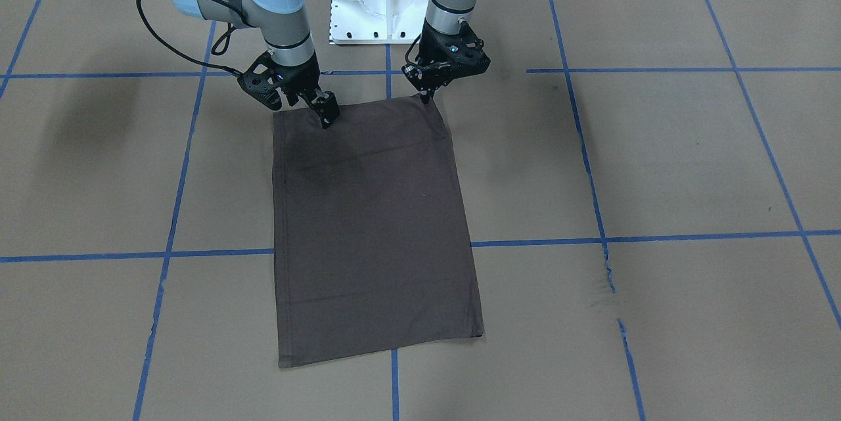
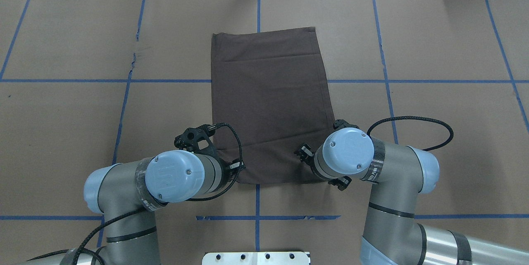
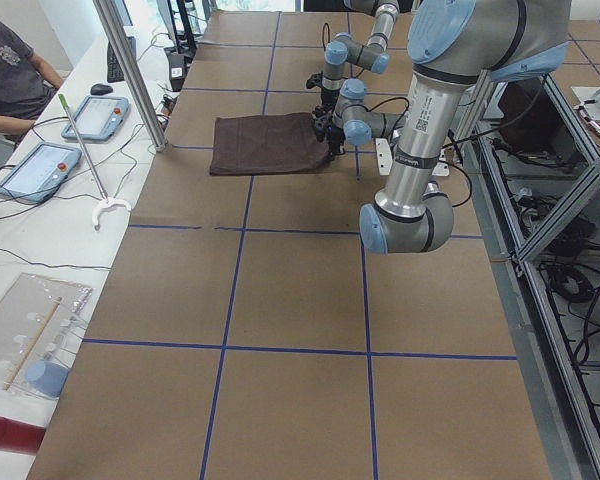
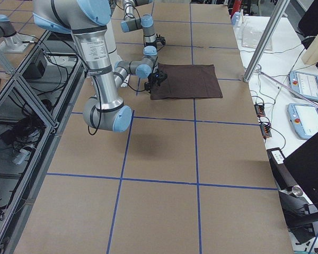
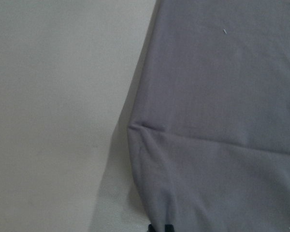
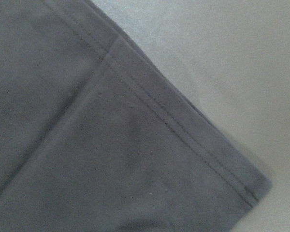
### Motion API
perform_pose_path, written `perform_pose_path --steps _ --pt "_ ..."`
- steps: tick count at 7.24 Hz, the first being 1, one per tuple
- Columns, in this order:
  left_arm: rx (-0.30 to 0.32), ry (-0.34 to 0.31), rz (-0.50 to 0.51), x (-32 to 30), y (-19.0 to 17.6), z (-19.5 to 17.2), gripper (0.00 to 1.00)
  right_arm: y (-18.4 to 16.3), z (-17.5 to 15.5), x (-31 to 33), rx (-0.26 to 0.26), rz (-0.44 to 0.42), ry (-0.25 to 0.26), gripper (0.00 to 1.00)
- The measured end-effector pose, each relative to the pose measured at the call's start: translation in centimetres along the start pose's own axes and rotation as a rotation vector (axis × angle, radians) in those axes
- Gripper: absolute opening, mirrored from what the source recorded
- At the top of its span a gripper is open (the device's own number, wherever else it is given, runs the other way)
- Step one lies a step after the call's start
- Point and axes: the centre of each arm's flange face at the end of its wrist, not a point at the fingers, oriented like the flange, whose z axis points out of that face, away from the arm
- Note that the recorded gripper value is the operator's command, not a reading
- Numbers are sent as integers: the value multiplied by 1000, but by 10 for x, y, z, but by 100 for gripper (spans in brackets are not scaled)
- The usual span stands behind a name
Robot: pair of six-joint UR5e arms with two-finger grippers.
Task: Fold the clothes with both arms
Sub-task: 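Grasp both near corners of the shirt with the left and right grippers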
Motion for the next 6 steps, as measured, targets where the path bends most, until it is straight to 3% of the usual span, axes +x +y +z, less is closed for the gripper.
perform_pose_path --steps 4,5,6 --pt "-1 2 0 1 0 -1 0 -2 8 1 9 -3 13 100" --pt "-2 3 0 1 0 -1 0 -3 8 2 10 -3 14 96" --pt "-2 3 0 1 0 -1 0 -3 8 1 10 -2 13 54"
